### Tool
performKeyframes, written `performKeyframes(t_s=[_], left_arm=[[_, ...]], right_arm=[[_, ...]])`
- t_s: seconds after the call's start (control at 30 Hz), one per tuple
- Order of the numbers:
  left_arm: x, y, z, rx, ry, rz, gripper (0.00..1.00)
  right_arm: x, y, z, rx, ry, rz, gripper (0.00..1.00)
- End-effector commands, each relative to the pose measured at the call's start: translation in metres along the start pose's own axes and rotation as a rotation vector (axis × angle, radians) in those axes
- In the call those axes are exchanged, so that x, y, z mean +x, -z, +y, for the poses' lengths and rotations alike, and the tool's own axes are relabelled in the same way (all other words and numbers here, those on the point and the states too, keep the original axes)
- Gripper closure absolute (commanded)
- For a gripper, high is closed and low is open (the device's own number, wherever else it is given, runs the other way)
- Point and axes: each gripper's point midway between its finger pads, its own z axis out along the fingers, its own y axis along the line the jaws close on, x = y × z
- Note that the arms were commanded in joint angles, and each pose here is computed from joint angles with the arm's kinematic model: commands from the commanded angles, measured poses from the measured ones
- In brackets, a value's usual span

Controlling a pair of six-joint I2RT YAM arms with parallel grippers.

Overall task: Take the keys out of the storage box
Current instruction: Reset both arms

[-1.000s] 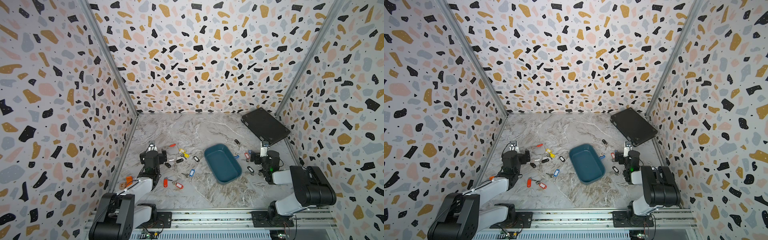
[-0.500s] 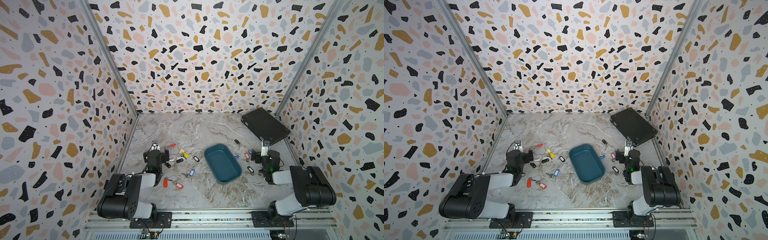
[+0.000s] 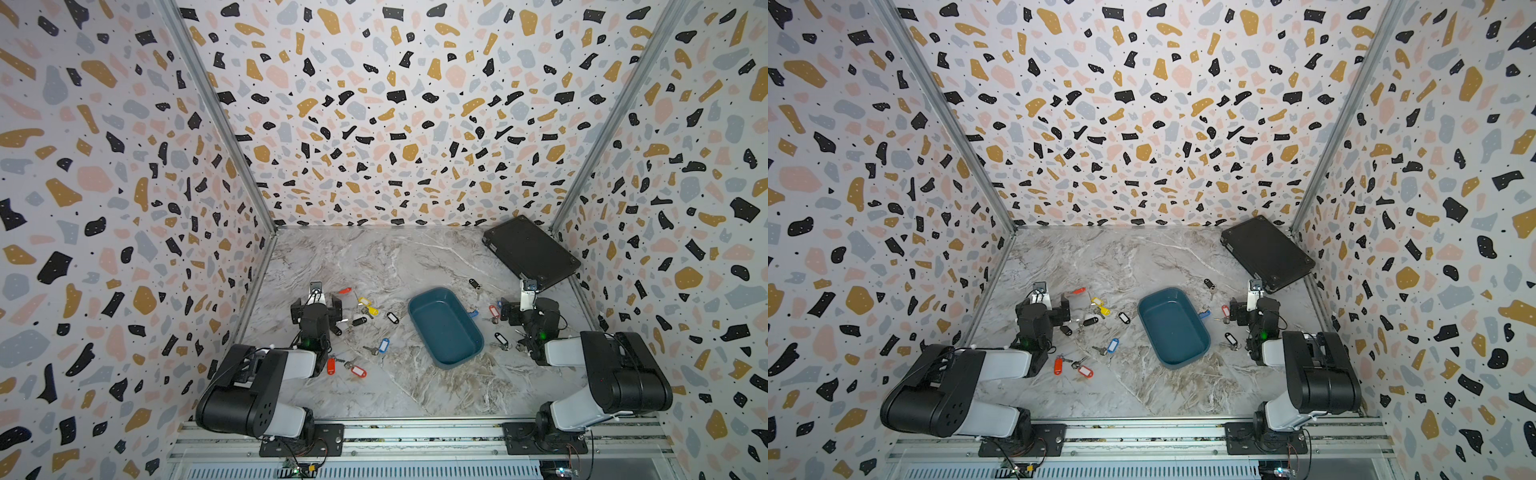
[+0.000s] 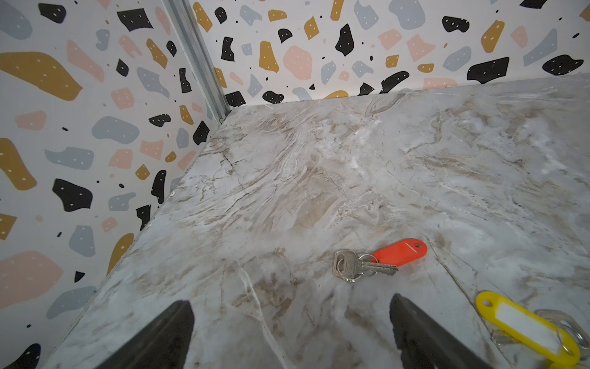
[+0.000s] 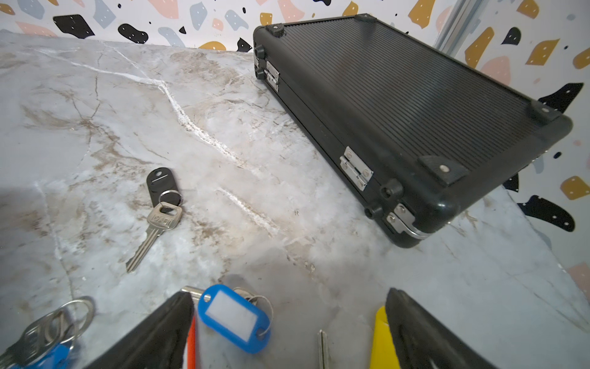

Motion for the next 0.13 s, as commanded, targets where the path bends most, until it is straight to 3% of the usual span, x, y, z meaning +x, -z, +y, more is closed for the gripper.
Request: performKeyframes(t_s=[0.0,0.1], left_arm=[[-0.0116,-0.0045,0.0003,0.014,0.018,-0.024,0.01],[-0.0114,-0.0031,0.0007,0.013,0.021,-0.027,0.0]], right_arm=[[-0.0126,-0.0011,0.0006,-0.006,0.009,-0.028,0.01],[-0.0131,-0.0009,0.0008,-0.007,0.009,-0.029,0.01]])
